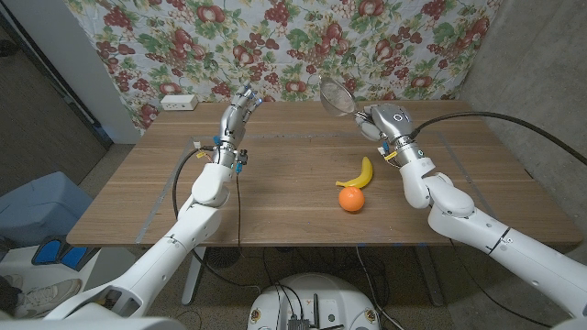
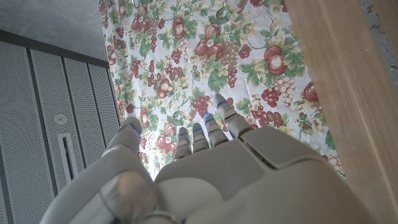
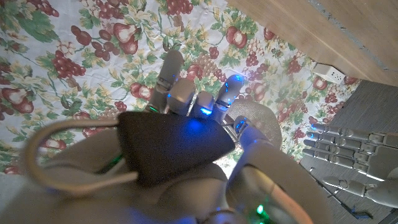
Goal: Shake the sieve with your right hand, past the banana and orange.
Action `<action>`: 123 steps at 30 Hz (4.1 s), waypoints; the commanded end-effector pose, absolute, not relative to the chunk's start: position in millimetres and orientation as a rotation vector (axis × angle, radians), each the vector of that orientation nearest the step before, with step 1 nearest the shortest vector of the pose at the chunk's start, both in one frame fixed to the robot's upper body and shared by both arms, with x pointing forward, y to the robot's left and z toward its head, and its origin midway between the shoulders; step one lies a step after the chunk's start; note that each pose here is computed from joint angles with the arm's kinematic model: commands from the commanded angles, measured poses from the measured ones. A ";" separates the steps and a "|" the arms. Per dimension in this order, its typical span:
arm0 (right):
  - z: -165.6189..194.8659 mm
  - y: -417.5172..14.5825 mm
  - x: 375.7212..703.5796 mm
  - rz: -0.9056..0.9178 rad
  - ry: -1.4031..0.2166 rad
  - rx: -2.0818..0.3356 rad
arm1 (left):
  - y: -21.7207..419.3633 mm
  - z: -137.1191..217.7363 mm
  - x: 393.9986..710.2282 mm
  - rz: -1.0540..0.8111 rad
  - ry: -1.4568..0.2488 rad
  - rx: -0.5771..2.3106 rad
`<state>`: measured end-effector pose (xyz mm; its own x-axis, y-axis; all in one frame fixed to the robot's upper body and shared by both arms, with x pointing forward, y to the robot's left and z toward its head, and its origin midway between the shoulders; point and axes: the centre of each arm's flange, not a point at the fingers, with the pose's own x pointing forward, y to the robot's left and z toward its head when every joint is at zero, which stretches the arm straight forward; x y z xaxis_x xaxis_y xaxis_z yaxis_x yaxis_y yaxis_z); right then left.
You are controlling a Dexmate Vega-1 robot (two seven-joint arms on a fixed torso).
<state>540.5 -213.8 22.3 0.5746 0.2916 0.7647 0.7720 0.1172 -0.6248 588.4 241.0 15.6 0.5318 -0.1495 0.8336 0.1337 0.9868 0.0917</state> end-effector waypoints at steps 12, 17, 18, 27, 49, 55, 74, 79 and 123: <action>15.6 -210.1 535.9 -0.441 -0.958 -1.591 | 236.6 13.4 581.4 -0.171 -1.002 0.019; 17.3 -212.5 534.3 -0.450 -0.945 -1.539 | 236.5 12.9 580.2 -0.171 -1.004 0.019; 18.1 -213.1 534.0 -0.455 -0.944 -1.531 | 236.5 12.8 580.0 -0.170 -1.005 0.018; 28.5 -223.0 529.6 -0.441 -0.907 -1.337 | 238.2 12.3 579.5 -0.170 -1.006 0.017; 36.8 -234.0 523.5 -0.448 -0.878 -0.992 | 243.9 12.2 582.8 -0.169 -1.007 0.008; 37.3 -232.1 524.3 -0.446 -0.879 -0.999 | 245.8 12.2 583.7 -0.168 -1.007 0.006; 33.5 -217.5 528.7 -0.431 -0.918 -1.212 | 247.8 10.7 585.2 -0.167 -1.000 0.006; 30.0 -212.8 532.4 -0.424 -0.921 -1.271 | 248.2 11.5 586.1 -0.167 -1.000 0.006; 18.9 -193.4 546.3 -0.385 -0.922 -1.530 | 245.7 11.3 590.5 -0.165 -0.991 0.002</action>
